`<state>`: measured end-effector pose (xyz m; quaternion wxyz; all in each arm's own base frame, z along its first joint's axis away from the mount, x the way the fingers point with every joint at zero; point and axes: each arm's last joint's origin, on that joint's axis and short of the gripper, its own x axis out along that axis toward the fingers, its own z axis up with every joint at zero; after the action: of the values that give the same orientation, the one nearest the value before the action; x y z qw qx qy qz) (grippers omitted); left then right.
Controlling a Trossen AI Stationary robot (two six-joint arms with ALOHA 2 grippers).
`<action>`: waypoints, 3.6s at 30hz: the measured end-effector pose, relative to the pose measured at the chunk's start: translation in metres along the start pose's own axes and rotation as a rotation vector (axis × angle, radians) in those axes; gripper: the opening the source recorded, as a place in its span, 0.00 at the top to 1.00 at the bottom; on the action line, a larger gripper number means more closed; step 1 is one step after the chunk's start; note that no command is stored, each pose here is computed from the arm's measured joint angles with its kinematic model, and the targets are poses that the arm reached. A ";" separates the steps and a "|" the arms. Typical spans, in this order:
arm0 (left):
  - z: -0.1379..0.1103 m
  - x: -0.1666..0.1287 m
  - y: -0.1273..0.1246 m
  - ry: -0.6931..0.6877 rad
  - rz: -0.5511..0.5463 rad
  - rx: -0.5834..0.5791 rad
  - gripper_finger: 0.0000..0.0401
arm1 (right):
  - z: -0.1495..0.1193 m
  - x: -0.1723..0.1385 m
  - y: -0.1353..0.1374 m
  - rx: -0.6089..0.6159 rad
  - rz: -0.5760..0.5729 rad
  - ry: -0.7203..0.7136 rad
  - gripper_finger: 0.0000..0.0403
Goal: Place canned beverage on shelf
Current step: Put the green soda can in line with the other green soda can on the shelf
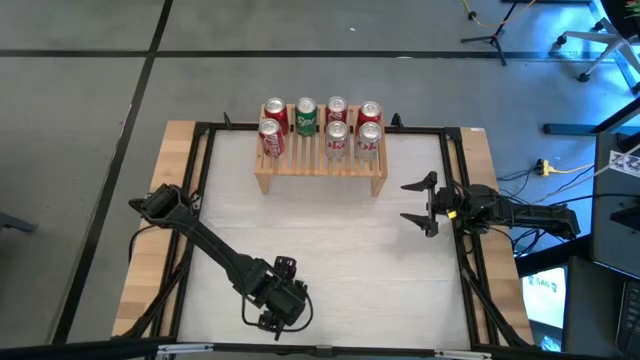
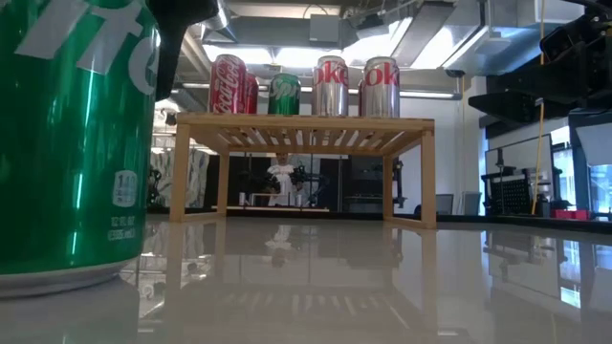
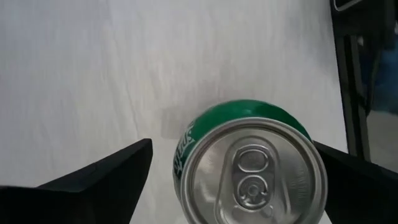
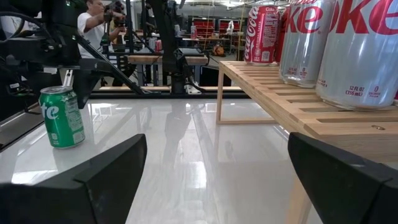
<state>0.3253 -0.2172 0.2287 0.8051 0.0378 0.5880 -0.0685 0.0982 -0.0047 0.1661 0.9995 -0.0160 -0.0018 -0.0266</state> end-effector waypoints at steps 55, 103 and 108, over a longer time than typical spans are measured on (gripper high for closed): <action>0.008 -0.014 -0.003 -0.058 0.011 -0.462 0.01 | 0.000 0.000 0.000 0.000 0.000 0.001 0.04; 0.002 -0.005 -0.003 -0.021 0.002 -0.629 0.01 | 0.000 0.000 0.000 0.000 -0.001 0.001 0.04; 0.002 -0.005 -0.003 -0.028 0.013 -0.629 0.07 | 0.000 0.000 0.000 0.000 -0.001 0.000 0.04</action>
<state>0.3250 -0.2199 0.2338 0.7858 -0.2104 0.5689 0.1212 0.0982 -0.0047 0.1659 0.9995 -0.0161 -0.0016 -0.0269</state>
